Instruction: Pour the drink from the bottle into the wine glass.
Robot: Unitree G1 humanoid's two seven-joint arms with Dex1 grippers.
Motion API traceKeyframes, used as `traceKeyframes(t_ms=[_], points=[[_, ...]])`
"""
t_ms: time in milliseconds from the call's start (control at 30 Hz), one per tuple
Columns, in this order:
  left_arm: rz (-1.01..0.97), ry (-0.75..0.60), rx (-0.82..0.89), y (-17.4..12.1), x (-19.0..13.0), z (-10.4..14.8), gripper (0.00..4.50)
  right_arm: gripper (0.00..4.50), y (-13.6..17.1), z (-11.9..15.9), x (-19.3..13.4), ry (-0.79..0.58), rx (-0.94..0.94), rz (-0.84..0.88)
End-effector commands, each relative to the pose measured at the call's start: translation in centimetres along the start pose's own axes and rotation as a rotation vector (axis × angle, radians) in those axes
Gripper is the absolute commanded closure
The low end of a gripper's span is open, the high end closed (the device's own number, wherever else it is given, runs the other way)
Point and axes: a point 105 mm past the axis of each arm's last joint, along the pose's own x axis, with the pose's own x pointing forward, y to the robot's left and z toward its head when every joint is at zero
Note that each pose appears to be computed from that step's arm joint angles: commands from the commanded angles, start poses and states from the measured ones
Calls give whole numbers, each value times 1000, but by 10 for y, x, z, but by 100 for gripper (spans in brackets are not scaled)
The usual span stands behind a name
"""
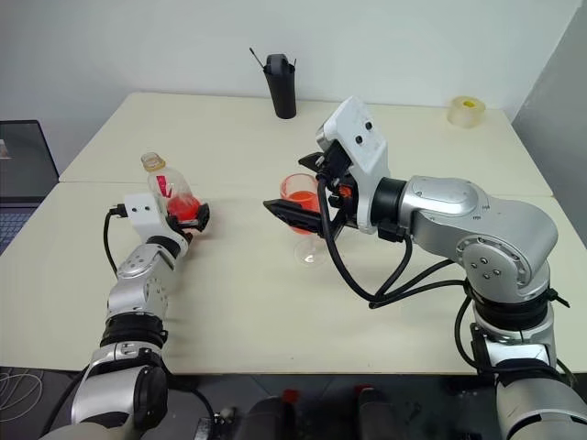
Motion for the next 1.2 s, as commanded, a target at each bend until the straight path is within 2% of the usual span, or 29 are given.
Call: traceKeyframes(t_ms=[33,400,667,833,1033,1133,1200], points=[[-34,-42,42,1,-8,20,3,0,-2,8,-4,-29,-39,-6],[-95,-37,25,28,-37,33,3,0,-14,-16,-21,62,-39,-27],[-373,-50,89,21,-69,60,3,0,-26,-22,-36,96,-47,-37],[-461,-60,165,30,-86,94,3,0,-29,-21,-52,110,-65,-18],[-796,-136,261,-28,-113,162,3,0,-43,-8,-95,30,15,19],[-908,-120,288,-39,-125,179,3,0,-47,0,-115,-8,-16,21],[-955,-96,310,-36,-132,185,3,0,-46,2,-126,-16,-51,31]])
